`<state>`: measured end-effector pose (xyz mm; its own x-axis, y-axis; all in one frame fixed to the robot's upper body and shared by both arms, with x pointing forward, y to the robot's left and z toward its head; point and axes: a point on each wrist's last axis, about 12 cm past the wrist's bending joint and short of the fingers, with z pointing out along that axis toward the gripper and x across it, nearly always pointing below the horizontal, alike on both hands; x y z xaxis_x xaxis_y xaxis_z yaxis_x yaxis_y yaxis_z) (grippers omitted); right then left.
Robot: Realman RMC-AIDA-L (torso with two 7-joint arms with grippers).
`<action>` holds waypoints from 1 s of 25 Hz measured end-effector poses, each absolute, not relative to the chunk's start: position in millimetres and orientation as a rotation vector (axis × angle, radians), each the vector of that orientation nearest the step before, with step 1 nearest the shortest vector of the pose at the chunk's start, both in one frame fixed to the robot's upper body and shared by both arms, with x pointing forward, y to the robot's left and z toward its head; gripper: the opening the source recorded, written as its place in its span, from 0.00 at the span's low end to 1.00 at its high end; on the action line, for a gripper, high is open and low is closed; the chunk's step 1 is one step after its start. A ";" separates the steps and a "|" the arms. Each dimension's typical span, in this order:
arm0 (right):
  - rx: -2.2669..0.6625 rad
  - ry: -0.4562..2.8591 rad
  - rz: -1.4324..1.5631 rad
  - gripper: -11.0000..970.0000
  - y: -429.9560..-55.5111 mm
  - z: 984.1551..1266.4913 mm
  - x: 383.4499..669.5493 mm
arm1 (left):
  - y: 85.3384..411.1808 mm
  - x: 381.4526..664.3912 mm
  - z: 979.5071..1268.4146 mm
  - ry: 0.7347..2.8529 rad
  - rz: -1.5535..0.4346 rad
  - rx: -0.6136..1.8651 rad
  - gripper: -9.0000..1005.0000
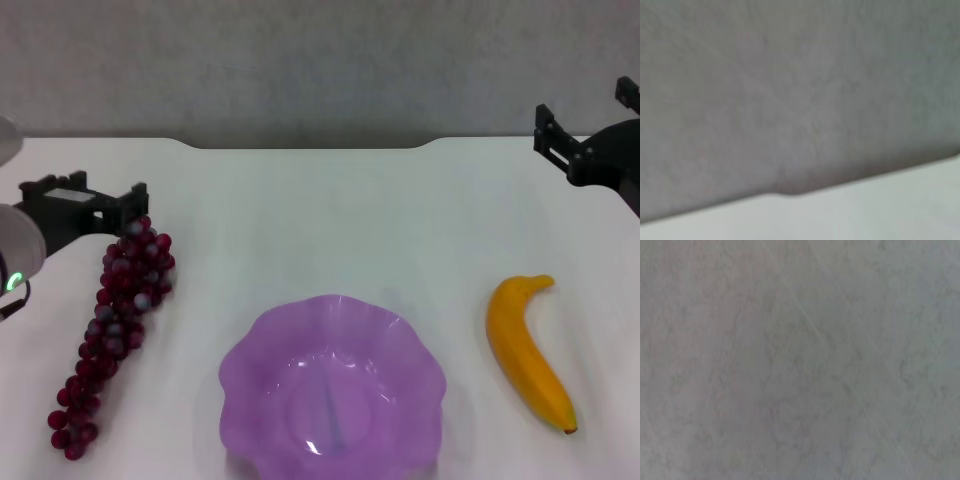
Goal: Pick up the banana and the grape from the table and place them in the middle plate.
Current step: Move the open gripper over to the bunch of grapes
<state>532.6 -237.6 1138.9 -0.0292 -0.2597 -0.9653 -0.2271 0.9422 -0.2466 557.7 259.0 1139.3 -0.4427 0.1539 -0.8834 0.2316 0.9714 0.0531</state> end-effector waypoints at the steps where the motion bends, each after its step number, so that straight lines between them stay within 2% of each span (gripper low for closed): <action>1: -0.381 1.612 -0.027 0.92 -237.4 1139.0 532.7 | 258.0 560.6 1138.0 2.063 -0.090 0.284 0.74; 9: -0.386 1.617 -0.023 0.92 -236.5 1138.0 533.4 | 257.9 577.6 1122.7 2.201 -0.074 0.313 0.74; 25: -0.389 1.629 -0.023 0.92 -237.0 1134.7 532.6 | 260.5 581.8 1121.0 2.236 -0.073 0.305 0.74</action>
